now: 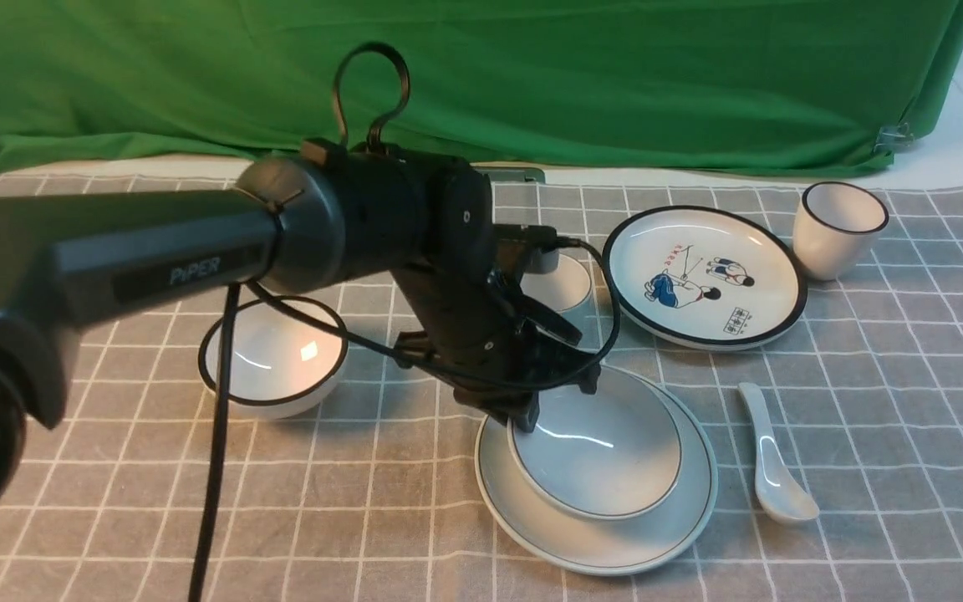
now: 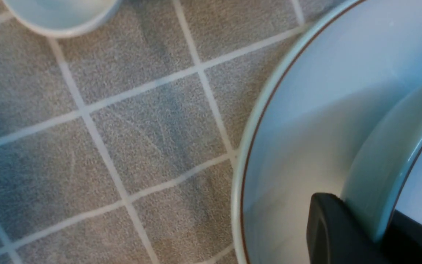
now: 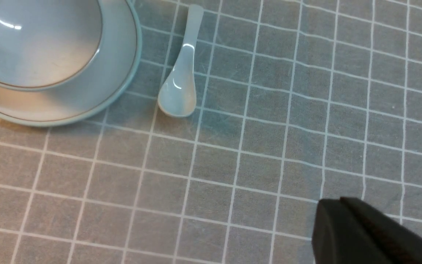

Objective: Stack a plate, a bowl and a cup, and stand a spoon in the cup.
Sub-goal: Use the left arm to put the blue rice bowl into the blue large plate in the middle, then use the left arm to grab a blue teacup

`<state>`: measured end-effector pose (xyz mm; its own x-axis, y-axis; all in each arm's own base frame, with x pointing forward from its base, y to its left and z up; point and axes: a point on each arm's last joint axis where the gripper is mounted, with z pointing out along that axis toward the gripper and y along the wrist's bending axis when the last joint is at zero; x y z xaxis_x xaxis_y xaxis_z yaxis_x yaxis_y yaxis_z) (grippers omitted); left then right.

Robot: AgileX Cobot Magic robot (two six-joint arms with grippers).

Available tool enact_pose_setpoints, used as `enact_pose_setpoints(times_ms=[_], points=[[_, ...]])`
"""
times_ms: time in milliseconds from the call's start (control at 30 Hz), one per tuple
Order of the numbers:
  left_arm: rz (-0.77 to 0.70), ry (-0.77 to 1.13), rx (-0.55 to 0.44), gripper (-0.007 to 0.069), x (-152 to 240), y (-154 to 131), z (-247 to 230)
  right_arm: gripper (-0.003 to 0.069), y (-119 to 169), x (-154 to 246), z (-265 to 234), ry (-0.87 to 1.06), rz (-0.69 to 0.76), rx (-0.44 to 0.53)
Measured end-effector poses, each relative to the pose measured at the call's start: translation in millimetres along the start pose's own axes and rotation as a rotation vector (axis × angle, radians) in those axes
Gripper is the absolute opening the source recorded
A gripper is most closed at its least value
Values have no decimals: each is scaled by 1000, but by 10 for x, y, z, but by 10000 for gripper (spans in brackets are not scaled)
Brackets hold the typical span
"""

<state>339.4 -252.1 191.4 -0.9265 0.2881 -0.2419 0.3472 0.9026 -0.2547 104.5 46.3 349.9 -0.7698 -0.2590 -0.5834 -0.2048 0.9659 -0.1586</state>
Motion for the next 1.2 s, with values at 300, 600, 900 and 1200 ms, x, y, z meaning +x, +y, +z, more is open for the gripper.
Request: enact_pose_setpoints(times_ms=[300, 600, 900, 1200], points=[[13, -20, -1, 249, -48, -23, -75, 22, 1, 0, 0, 0, -9, -1], [-95, -274, 9, 439, -561, 24, -873, 22, 1, 0, 0, 0, -19, -1], [-130, -201, -35, 449, -866, 329, -402, 22, 1, 0, 0, 0, -25, -1], [-72, -127, -46, 325, -858, 400, -22, 22, 1, 0, 0, 0, -29, -1]])
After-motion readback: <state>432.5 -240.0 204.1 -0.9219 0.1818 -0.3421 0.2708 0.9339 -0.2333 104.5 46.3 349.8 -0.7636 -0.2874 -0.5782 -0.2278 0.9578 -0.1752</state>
